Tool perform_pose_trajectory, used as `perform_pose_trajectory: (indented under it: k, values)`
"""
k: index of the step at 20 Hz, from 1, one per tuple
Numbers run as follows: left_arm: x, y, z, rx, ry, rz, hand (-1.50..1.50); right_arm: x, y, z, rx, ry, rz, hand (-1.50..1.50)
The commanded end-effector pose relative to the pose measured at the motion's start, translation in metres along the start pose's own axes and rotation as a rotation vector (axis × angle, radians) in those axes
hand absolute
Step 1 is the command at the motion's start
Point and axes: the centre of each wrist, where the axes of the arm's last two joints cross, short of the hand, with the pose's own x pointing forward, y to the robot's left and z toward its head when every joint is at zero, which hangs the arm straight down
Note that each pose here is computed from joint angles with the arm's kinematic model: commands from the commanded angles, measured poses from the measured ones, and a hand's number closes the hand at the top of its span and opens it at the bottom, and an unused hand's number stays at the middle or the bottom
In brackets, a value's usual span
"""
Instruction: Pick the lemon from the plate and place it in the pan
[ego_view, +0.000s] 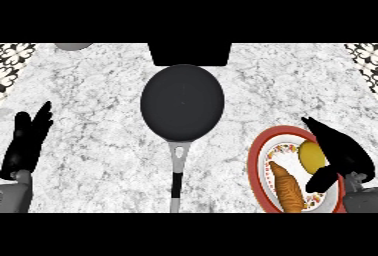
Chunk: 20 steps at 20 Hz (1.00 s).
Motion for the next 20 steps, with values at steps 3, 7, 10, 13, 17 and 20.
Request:
perform_pose_trajectory:
  k: [3, 7, 10, 13, 17, 20]
  values:
    - [-0.009, 0.003, -0.007, 0.002, -0.009, 0.011, 0.00, 0.007, 0.014, -0.022, 0.032, 0.026, 0.010, -1.50]
    - [-0.021, 0.004, 0.005, -0.022, -0.014, -0.001, 0.00, -0.007, 0.028, -0.021, 0.023, 0.053, 0.009, -1.50]
    - [0.000, -0.007, -0.012, -0.007, 0.010, -0.002, 0.00, -0.022, 0.015, -0.032, -0.031, -0.028, 0.128, 1.50]
    - [-0.019, -0.011, 0.001, -0.009, 0.006, 0.015, 0.00, -0.002, 0.019, -0.029, -0.089, -0.018, 0.178, 1.50]
    - [-0.008, -0.002, 0.016, -0.017, 0.005, -0.006, 0.00, -0.002, -0.006, -0.031, -0.114, -0.010, 0.142, 1.50]
    - [0.000, 0.001, -0.004, -0.009, 0.010, 0.014, 0.00, -0.023, 0.018, -0.013, -0.112, -0.024, 0.119, 1.50]
